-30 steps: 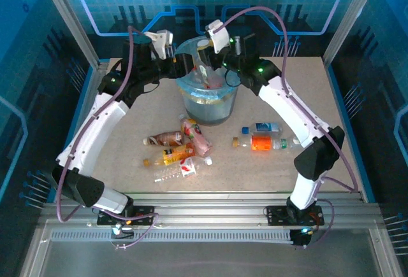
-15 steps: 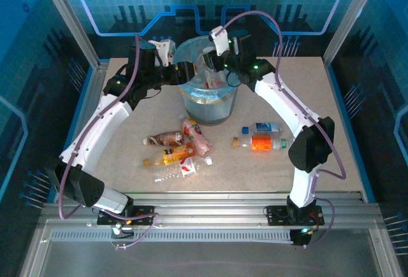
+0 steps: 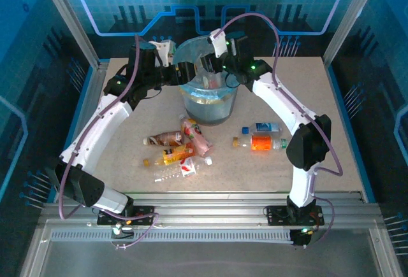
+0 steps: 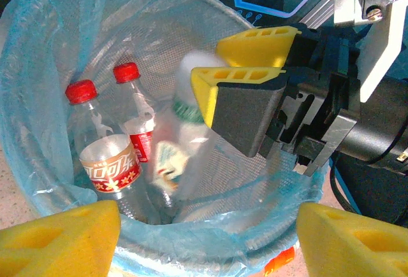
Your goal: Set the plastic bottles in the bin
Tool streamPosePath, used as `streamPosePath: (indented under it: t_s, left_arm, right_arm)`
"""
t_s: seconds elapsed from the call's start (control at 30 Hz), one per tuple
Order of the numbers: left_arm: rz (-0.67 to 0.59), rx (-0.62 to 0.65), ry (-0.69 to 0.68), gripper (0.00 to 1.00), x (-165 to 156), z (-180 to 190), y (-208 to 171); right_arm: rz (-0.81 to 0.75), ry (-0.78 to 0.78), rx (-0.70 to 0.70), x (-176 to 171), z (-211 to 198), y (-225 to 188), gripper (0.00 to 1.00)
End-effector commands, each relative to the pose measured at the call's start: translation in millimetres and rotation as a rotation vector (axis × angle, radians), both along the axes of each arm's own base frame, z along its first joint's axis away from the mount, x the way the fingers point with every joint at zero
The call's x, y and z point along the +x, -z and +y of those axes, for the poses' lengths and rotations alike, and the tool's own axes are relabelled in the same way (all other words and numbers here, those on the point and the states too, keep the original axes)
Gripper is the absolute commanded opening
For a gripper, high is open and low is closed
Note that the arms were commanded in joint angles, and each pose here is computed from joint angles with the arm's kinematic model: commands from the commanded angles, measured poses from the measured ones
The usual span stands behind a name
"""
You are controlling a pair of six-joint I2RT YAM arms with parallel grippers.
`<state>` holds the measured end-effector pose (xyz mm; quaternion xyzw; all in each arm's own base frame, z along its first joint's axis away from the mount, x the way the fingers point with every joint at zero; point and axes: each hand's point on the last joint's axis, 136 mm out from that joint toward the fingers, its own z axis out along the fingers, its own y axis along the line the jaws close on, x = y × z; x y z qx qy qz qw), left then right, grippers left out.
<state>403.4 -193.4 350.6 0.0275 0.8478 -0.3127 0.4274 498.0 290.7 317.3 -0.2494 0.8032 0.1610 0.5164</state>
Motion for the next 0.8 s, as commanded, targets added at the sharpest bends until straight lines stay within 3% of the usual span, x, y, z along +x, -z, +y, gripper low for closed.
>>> streamPosePath:
  t_s: [0.0,0.77]
  left_arm:
    - [0.019,-0.009,0.014,0.74,0,-1,6]
    - [0.008,-0.013,0.012,0.74,-3,1,0]
  right_arm:
    - [-0.013,0.006,0.015,3,-4,-8,0.51]
    - [-0.104,-0.066,0.079,-34,3,-78,0.50]
